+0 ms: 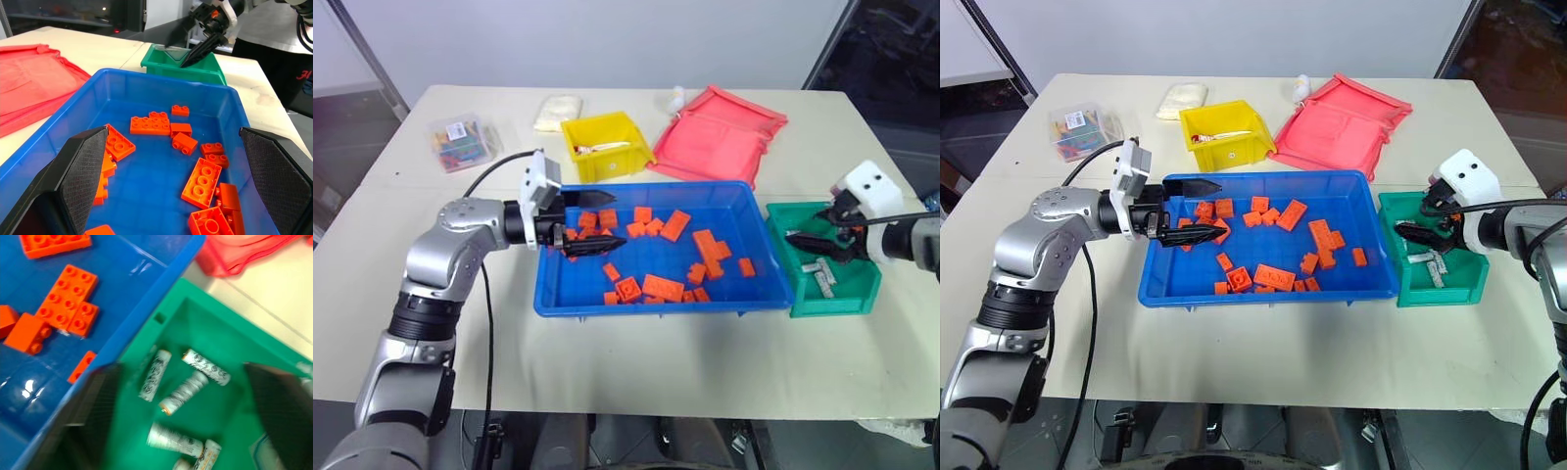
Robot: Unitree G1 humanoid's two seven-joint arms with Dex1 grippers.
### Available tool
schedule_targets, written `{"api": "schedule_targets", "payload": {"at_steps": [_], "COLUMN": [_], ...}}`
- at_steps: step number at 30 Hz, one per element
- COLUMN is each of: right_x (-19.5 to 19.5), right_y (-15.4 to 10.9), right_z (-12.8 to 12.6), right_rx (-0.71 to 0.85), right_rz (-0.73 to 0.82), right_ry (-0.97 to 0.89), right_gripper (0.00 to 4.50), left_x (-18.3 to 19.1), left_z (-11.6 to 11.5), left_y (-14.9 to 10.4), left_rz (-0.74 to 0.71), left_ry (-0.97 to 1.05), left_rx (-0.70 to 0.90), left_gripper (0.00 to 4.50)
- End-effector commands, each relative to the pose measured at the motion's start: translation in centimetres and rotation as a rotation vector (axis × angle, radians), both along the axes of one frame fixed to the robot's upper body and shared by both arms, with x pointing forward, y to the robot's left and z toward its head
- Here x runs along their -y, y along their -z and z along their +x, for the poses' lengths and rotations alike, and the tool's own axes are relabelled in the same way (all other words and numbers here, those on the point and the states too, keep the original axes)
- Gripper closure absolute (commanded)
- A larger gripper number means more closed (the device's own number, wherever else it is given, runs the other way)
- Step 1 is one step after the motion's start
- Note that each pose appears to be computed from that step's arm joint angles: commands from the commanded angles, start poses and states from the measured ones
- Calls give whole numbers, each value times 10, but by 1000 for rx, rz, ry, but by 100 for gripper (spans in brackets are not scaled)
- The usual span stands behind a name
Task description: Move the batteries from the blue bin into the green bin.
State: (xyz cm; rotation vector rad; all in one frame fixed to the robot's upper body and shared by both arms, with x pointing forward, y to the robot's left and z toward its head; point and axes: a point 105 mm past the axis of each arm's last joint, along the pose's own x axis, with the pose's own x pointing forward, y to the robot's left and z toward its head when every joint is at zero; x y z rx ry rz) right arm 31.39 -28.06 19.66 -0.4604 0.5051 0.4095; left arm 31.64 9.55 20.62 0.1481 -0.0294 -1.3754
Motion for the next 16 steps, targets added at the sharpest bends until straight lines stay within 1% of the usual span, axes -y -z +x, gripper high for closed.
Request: {"api": "schedule_targets", "payload": {"at_steps": [1,3,5,7,8,11,14,16], "right_x": [3,11,25,36,43,79,103,112], "right_y": [-19,-34,-53,-63,-65,-66,-61,-58], "right_z": [7,17,24,25,24,20,18,17], "right_rx": [94,196,333,414,440,509,551,568], "right_rz": [8,55,145,174,187,219,242,265], "right_ry": [16,47,85,102,119,228,305,337], "right_gripper": [2,2,2,2,2,2,2,2], "left_x": [-4,-16,-40,-59,-68,-107,-136,-149], "left_z": [2,16,32,38,40,36,31,29], "left_y": [-17,-23,-35,-43,-45,-48,-49,-47], "left_rz": [-12,-20,-58,-93,-100,-112,-118,-107], "left_ry": [-38,-143,-304,-404,-451,-621,-774,-846], "left_rx": [81,136,188,212,222,245,274,283], "left_gripper": [0,0,0,0,0,0,0,0]}}
